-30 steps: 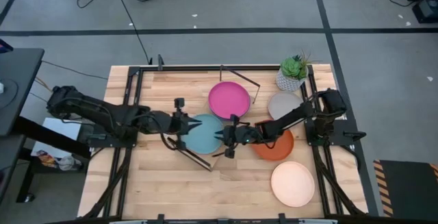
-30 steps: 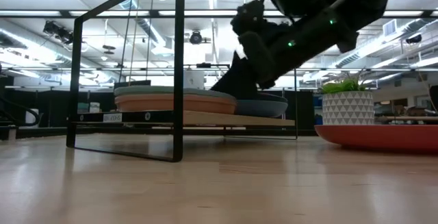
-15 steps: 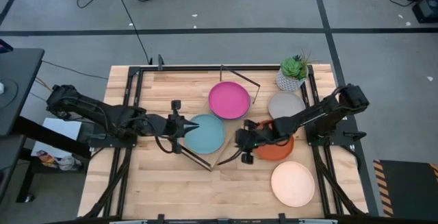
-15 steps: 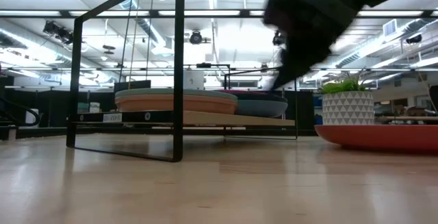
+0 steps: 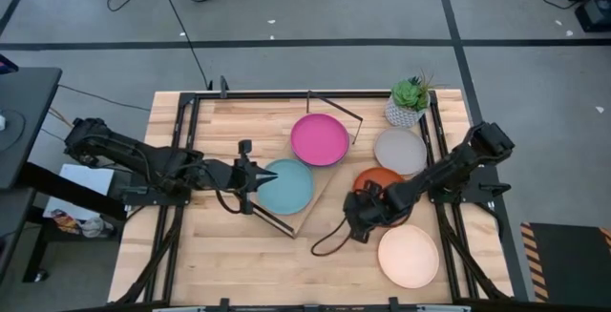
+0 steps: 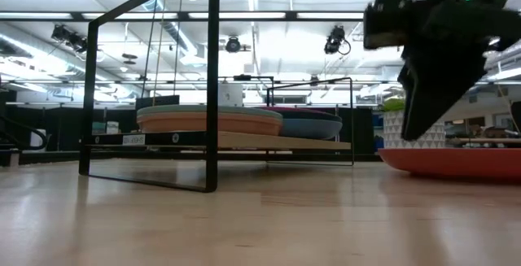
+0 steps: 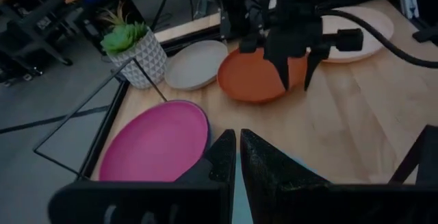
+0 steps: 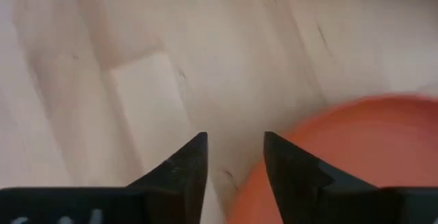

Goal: Place and stack plates onto a shelf
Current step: Stack the orange plate on top of the pink plate on the shelf

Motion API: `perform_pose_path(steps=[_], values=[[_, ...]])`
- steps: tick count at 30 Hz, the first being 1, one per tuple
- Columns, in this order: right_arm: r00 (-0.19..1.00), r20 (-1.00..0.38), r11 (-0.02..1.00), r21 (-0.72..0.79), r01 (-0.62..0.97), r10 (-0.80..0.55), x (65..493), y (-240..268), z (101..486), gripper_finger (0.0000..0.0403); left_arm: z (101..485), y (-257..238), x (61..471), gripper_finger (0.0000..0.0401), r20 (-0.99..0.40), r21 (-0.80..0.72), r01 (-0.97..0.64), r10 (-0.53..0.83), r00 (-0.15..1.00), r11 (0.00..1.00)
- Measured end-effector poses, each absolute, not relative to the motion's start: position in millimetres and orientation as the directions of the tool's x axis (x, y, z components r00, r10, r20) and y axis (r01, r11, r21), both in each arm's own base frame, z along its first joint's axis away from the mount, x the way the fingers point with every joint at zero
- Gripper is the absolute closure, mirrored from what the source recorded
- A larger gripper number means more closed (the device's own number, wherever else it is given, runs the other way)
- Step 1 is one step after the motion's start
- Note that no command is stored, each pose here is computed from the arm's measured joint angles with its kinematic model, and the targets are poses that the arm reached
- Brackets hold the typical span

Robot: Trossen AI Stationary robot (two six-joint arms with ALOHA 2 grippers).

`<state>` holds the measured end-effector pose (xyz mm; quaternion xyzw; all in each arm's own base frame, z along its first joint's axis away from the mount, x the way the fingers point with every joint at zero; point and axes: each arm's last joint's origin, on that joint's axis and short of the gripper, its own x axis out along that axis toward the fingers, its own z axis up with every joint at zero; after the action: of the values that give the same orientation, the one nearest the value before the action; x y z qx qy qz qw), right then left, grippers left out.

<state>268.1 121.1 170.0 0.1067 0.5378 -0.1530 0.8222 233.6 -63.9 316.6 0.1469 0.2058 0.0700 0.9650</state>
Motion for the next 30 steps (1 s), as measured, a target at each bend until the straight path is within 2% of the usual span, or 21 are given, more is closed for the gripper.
perform_pose_path(steps=[5,13,17,24,30], values=[[0.322,-0.925,0.903,-0.048,0.427,-0.201,256.4,124.9,167.1,0.0223,316.3,-63.7,233.5,0.0372,-0.379,0.313,-0.074,0.197,0.904,0.947],[0.259,-0.952,0.885,-0.023,0.465,-0.161,248.0,123.5,145.4,0.0234,316.0,-63.6,233.3,0.0372,-0.382,0.314,-0.074,0.197,0.903,0.946],[0.235,-0.958,0.887,-0.042,0.46,-0.167,248.7,124.2,138.9,0.0271,316.1,-63.6,233.4,0.0372,-0.381,0.314,-0.074,0.197,0.903,0.947],[0.234,-0.964,0.892,-0.003,0.452,-0.122,250.3,123.9,146.3,0.0384,317.0,-68.0,231.4,0.0372,-0.377,0.311,-0.057,0.178,0.909,0.949],[0.215,-0.97,0.926,-0.025,0.377,-0.114,261.1,129.5,182.3,0.0389,327.2,-79.1,220.6,0.0372,-0.327,0.289,-0.014,0.112,0.938,0.957]])
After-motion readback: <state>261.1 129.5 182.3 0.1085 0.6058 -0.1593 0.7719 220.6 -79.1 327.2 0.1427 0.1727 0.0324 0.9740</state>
